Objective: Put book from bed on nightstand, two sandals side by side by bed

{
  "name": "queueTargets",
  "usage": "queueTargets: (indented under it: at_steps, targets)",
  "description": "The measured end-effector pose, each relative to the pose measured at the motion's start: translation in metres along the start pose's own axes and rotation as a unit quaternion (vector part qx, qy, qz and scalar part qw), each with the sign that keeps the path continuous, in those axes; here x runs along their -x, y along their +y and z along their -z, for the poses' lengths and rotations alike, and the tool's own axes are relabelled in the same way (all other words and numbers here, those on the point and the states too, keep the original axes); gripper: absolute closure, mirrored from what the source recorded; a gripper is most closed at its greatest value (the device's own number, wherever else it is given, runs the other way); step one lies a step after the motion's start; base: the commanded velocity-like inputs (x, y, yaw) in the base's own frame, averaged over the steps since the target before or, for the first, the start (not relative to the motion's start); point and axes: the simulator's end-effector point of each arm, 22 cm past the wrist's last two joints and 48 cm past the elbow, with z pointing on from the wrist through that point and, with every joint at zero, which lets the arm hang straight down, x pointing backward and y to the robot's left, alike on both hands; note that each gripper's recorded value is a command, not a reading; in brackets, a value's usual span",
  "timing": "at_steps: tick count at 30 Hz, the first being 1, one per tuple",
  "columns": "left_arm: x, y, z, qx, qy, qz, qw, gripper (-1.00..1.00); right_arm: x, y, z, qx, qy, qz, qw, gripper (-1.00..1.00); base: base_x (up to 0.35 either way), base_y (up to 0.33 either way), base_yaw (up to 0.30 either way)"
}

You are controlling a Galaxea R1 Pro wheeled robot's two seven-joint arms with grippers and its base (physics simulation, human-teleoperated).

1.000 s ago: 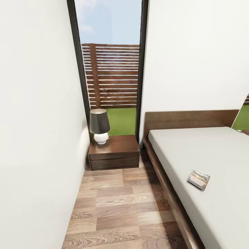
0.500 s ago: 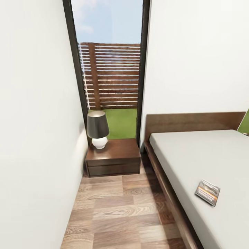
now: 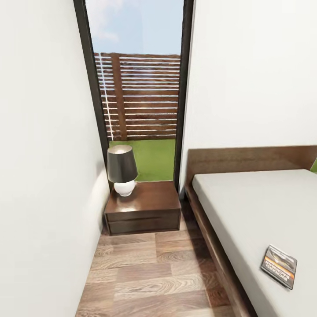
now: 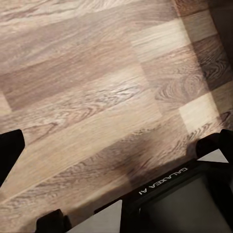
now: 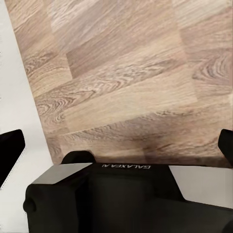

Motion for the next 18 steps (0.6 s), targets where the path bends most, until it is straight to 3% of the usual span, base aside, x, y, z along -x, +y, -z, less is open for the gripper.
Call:
queueTargets:
  at_steps: [18]
  targets:
    - [0.0001,0.0000,0.0000,0.000,0.000,0.000,1.0000,-1.00,-0.0005,0.0009,-0.0004,0.001,0.000,0.000,1.0000,-1.00,0.332,0.000,0.000]
